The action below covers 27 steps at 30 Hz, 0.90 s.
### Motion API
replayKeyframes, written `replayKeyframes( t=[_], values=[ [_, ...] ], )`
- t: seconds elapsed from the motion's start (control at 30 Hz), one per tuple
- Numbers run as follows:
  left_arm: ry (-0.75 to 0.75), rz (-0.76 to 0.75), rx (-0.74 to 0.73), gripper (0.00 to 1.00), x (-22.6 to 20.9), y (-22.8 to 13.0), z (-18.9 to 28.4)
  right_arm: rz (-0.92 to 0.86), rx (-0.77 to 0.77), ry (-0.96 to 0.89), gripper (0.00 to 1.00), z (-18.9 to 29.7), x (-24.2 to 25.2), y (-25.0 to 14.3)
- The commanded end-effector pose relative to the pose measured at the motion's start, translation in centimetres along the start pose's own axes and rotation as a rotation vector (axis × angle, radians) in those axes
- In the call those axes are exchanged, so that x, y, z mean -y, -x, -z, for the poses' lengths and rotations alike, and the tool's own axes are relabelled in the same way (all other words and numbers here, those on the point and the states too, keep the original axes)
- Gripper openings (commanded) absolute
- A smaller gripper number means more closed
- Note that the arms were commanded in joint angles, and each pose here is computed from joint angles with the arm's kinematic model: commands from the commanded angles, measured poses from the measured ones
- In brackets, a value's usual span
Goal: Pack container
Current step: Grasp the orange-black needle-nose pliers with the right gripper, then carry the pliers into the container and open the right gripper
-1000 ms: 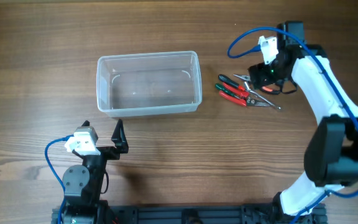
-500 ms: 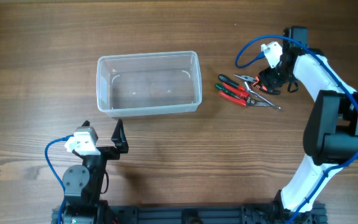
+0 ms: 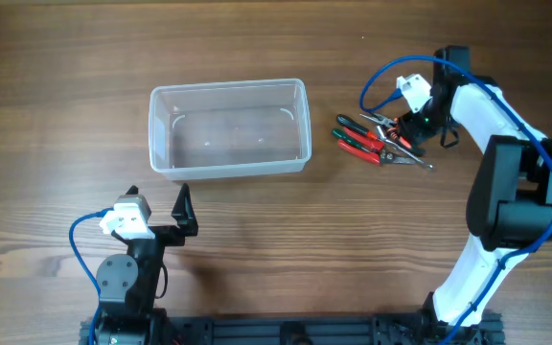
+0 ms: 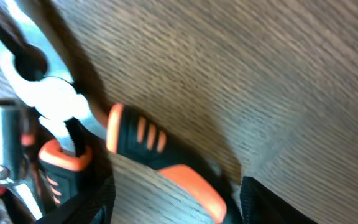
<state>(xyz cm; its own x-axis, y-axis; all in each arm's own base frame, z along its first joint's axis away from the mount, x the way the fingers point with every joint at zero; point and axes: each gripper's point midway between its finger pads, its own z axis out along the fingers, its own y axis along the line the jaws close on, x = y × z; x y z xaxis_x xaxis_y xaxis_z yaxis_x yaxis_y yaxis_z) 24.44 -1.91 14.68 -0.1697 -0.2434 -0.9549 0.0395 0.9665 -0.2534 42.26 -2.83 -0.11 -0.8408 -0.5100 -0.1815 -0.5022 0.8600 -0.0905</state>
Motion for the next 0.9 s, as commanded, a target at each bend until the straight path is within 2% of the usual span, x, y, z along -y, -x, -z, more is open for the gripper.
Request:
replayKeyframes(
  t=[0.0, 0.07, 0.17, 0.27, 0.37, 0.5, 0.6, 0.77, 0.87],
  values=[
    [0.009, 0.01, -0.002, 1.0, -0.2, -0.1, 0.0, -0.026, -0.023, 0.097, 0.64, -2.3, -1.7, -0.8],
    [0.009, 0.01, -0.002, 1.0, -0.2, -0.1, 0.0, -0.028, -0.04, 0.109, 0.54, -2.7, -2.0, -1.2],
    [0.009, 0.01, -0.001, 1.0, -0.2, -0.1, 0.0, -0.057, -0.057, 0.108, 0.45, -3.1, -2.0, -1.5],
    [0.009, 0.01, -0.002, 1.0, -0.2, -0.1, 0.0, -0.149, -0.057, 0.049, 0.18, -3.1, -0.5, -1.5],
    [0.009, 0.01, -0.002, 1.0, -0.2, -0.2, 0.0, -0.248, -0.063, -0.018, 0.05, -3.1, 1.1, -1.9],
    [0.009, 0.01, -0.002, 1.0, -0.2, -0.1, 0.0, -0.335, -0.09, -0.113, 0.04, -2.3, 3.3, -2.7],
    [0.009, 0.01, -0.002, 1.0, -0.2, -0.1, 0.0, -0.346, -0.067, -0.15, 0.04, -0.2, 4.3, -1.6],
    [0.009, 0.01, -0.002, 1.0, -0.2, -0.2, 0.0, -0.299, 0.093, -0.09, 0.04, 6.7, 2.8, 3.7],
    [0.009, 0.01, -0.002, 1.0, -0.2, -0.1, 0.0, -0.188, 0.341, 0.014, 0.04, 15.0, -1.6, 9.8]
  ],
)
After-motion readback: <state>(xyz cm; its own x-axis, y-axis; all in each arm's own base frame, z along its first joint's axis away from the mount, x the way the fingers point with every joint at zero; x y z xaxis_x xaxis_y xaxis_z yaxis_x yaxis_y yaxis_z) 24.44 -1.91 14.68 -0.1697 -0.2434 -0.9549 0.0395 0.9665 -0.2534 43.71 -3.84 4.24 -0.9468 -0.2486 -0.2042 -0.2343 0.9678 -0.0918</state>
